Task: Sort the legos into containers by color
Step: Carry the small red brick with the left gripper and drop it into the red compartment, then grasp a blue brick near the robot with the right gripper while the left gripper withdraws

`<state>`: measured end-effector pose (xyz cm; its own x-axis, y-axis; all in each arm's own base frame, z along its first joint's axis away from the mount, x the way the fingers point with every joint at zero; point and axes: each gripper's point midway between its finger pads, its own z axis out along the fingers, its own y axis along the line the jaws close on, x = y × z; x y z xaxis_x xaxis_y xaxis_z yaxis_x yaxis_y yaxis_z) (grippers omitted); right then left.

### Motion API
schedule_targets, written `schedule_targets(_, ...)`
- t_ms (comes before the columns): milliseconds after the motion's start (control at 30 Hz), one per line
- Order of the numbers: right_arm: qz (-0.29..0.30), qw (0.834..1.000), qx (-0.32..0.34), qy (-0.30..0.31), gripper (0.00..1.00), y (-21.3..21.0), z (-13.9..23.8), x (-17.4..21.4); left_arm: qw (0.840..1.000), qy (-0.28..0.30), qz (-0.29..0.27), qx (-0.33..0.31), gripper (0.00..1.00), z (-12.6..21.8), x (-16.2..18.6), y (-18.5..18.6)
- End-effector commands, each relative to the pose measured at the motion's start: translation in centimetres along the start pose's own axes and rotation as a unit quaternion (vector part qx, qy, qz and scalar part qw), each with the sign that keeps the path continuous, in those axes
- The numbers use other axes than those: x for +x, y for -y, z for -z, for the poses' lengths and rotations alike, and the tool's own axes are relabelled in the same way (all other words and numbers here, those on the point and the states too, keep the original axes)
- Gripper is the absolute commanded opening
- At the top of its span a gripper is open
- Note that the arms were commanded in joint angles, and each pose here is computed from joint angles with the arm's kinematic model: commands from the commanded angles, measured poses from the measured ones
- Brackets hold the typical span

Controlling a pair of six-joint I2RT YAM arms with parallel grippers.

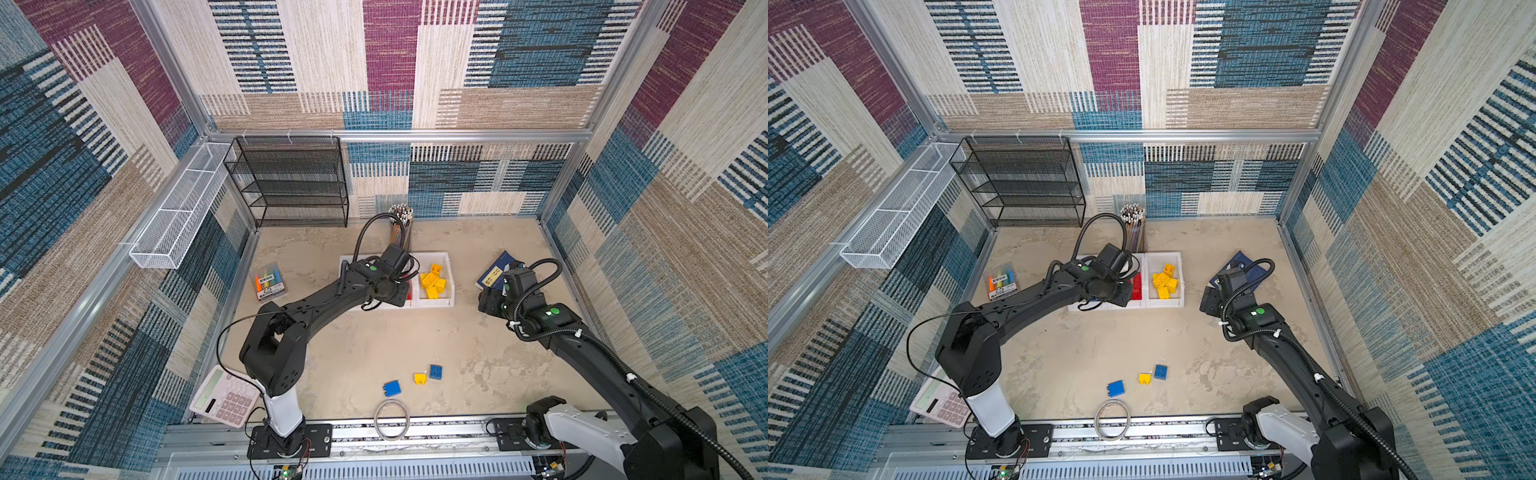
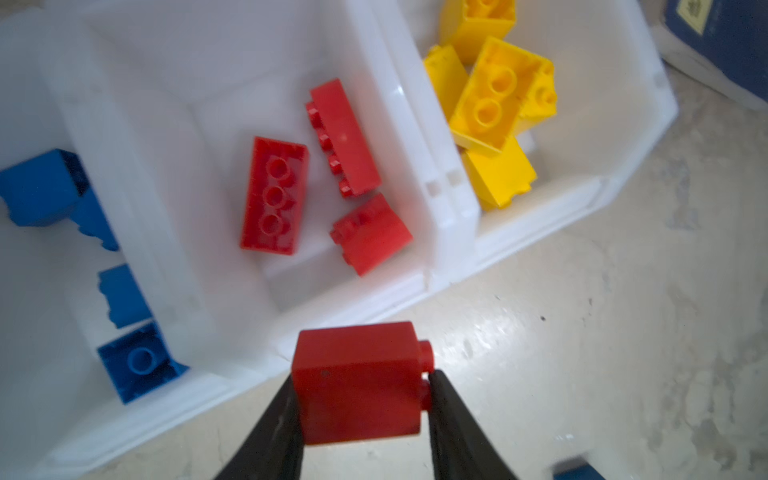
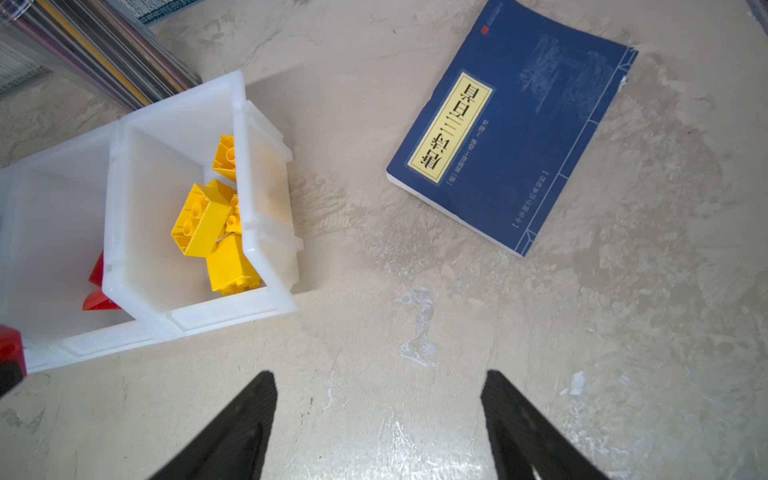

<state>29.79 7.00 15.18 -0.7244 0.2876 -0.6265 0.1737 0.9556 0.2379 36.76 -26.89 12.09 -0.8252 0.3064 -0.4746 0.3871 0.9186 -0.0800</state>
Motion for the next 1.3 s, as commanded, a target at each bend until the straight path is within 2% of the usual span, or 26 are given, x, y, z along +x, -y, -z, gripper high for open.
schedule_targets(0,-0.008,1.000,-0.007,-0.001,0.80,-0.1,0.1,0.2,1.000,0.000,-0.024,0.000,0.44,-1.1,-1.6,-0.9)
schedule_targets(200,-0.008,1.000,0.002,0.003,0.80,0.4,0.6,0.2,1.000,-0.001,-0.028,-0.006,0.45,-2.9,-3.6,-1.4)
schedule_targets(333,-0.008,1.000,0.003,0.003,0.81,0.4,0.6,0.2,1.000,-0.005,-0.021,-0.010,0.55,-3.5,-4.0,-1.5)
schedule_targets(533,-0.005,1.000,0.001,0.000,0.81,0.2,0.1,0.3,1.000,0.016,-0.016,-0.014,0.66,-2.6,-4.4,-1.8)
schedule_targets(733,0.004,1.000,-0.012,-0.006,0.80,-0.4,-0.4,0.4,0.999,0.032,-0.004,-0.017,0.68,-1.0,-4.1,-2.5)
schedule_targets(1000,0.027,0.998,-0.056,-0.033,0.76,-1.4,-0.9,2.7,0.997,0.058,0.054,-0.013,0.68,2.7,-0.4,-5.7)
schedule_targets(1133,0.048,0.994,-0.080,-0.050,0.75,-3.0,-0.8,4.5,0.993,0.071,0.094,-0.001,0.68,3.3,3.0,-7.3)
schedule_targets(1267,0.067,0.991,-0.089,-0.080,0.74,-5.2,-0.7,7.3,0.990,0.056,0.126,-0.009,0.68,3.8,6.7,-8.5)
